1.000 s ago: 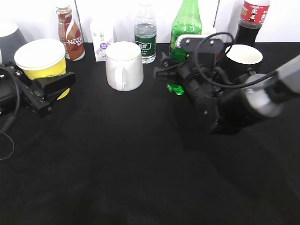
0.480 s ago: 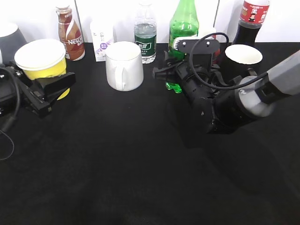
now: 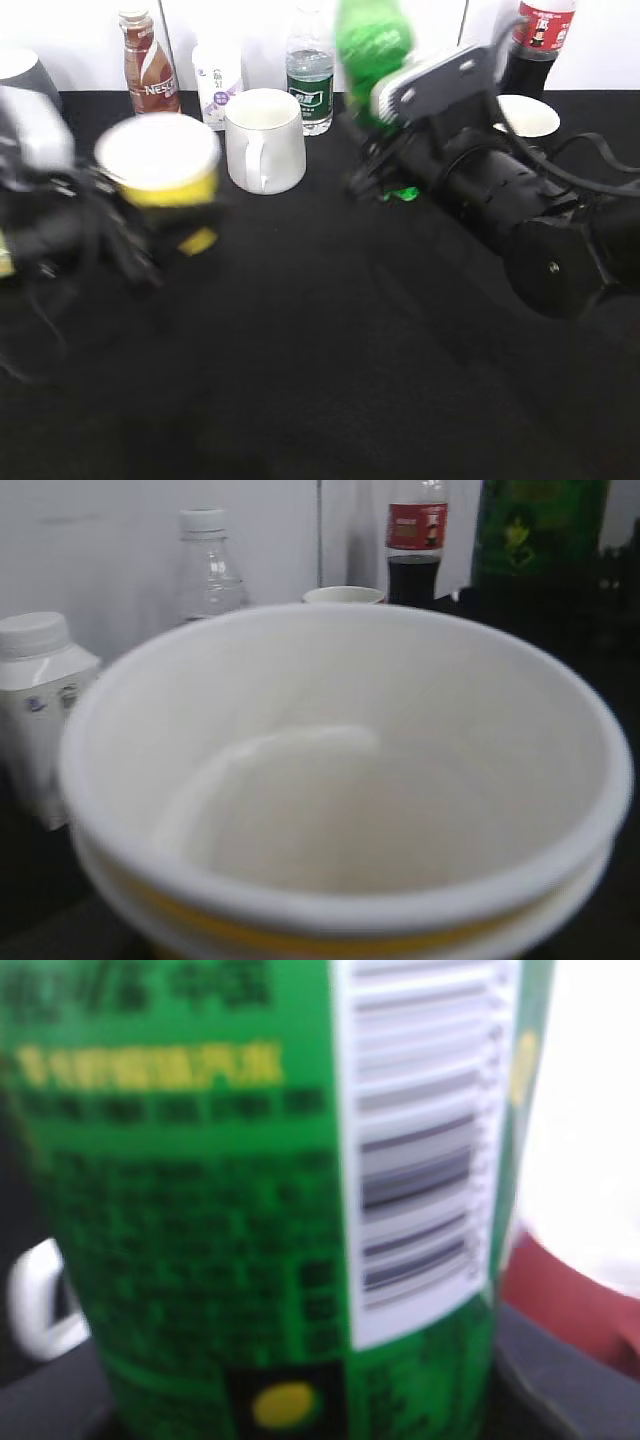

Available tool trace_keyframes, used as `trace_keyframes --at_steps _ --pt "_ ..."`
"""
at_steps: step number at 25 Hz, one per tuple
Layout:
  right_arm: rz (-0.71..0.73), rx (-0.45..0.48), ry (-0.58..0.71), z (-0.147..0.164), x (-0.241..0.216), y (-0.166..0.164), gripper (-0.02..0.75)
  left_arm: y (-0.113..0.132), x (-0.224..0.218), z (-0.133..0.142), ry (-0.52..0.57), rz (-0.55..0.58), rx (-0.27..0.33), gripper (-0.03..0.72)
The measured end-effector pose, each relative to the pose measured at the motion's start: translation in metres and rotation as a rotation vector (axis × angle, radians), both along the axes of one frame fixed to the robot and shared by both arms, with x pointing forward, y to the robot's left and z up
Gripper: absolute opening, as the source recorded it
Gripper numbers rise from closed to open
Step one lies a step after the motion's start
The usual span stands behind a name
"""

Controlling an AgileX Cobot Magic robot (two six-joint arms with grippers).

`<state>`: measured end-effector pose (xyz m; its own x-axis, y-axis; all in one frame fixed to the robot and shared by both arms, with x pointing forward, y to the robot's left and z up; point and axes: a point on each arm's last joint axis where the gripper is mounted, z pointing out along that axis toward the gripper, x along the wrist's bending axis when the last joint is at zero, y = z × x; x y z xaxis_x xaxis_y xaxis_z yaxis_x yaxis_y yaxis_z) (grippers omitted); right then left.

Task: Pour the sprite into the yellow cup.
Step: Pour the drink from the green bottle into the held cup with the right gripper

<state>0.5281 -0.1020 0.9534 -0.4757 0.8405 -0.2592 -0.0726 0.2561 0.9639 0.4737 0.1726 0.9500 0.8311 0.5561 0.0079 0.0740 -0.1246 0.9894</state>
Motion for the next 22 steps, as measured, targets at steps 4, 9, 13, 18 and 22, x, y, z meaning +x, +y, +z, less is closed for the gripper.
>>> trace_keyframes --at_steps 4,9,13,18,22 --pt "0.088 -0.335 -0.159 -0.003 -0.003 0.005 0.445 -0.012 -0.005 -0.001 0.013 -0.033 0.015 0.456" --pt "0.114 -0.625 -0.330 -0.003 -0.003 0.005 0.445 -0.008 -0.003 -0.012 0.072 0.008 0.117 0.456" --pt "0.097 -0.766 -0.424 -0.001 -0.002 0.003 0.445 -0.008 -0.004 -0.014 0.081 0.000 0.145 0.456" --pt "0.034 -0.884 -0.506 0.003 0.001 -0.001 0.441 -0.010 -0.007 -0.016 0.071 -0.045 0.172 0.456" --pt "0.031 -0.932 -0.527 0.003 0.001 -0.001 0.441 -0.010 -0.008 -0.016 0.071 -0.046 0.174 0.456"
